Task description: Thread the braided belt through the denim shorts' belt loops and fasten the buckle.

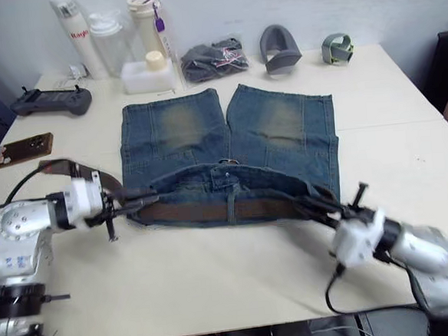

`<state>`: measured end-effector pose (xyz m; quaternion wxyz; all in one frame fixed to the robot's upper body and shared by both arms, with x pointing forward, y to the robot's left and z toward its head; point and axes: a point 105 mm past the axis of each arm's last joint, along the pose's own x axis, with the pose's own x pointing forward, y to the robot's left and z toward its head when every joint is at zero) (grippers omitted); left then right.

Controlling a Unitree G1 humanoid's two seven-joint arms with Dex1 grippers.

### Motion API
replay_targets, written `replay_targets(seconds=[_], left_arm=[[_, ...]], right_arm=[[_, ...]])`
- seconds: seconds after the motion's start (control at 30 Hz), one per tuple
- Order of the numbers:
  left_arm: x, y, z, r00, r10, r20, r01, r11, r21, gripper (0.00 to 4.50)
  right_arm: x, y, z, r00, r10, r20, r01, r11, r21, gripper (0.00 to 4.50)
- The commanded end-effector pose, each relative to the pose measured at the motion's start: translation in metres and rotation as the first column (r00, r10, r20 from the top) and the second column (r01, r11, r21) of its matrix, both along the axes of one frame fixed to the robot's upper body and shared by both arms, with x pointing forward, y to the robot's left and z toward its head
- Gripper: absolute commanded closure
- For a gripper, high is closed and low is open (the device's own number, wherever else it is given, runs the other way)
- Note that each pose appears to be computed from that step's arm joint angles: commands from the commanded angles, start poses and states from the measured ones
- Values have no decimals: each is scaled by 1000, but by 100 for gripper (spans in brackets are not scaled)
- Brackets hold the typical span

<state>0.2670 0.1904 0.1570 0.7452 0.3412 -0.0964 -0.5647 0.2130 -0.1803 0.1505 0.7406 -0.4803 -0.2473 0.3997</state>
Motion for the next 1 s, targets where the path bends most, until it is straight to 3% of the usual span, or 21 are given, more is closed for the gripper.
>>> replay_targets(seconds=[0.03, 0.17, 0.27, 0.33, 0.4, 0.43, 0.6, 0.7, 0.77, 0.9, 1.0], left_arm=[[-24, -5, -7, 992, -104, 78, 97, 992, 84, 447], [-54, -4, -36, 982, -190, 4, 188, 971, 151, 447], [-68, 1, -52, 978, -191, -80, 201, 969, 146, 447], [-76, 4, -54, 962, -197, -192, 220, 970, 107, 450], [-83, 7, -55, 934, -199, -296, 229, 971, 68, 350], [-85, 10, -54, 912, -175, -370, 197, 980, 22, 322], [-82, 24, -28, 732, -149, -664, 39, 983, -178, 120], [-68, 32, 3, 621, -197, -759, -72, 950, -305, 6], [-61, 36, 28, 534, -270, -801, -142, 906, -400, 6], [-28, 41, 70, 561, -357, -747, -245, 790, -562, 6], [-6, 37, 77, 594, -333, -732, -302, 752, -587, 6]], right_arm=[[-27, 2, -4, 994, 62, 94, -58, 997, -43, 450], [-43, -2, -28, 998, 58, 36, -55, 996, -72, 450], [-56, -10, -42, 999, 43, -9, -43, 995, -85, 450], [-65, -11, -44, 998, 56, -43, -59, 996, -71, 348], [-72, -14, -45, 995, 63, -73, -67, 996, -61, 264], [-75, -18, -45, 994, 58, -89, -63, 996, -56, 220], [-77, -19, -27, 993, 77, -88, -77, 997, -1, 7], [-72, -11, -9, 993, 99, -65, -97, 994, 43, 0], [-63, -8, 7, 995, 95, -40, -92, 993, 79, 0], [-31, 1, 45, 998, 53, 34, -58, 985, 160, 0], [-6, 6, 61, 1000, 9, 19, -13, 977, 212, 0]])
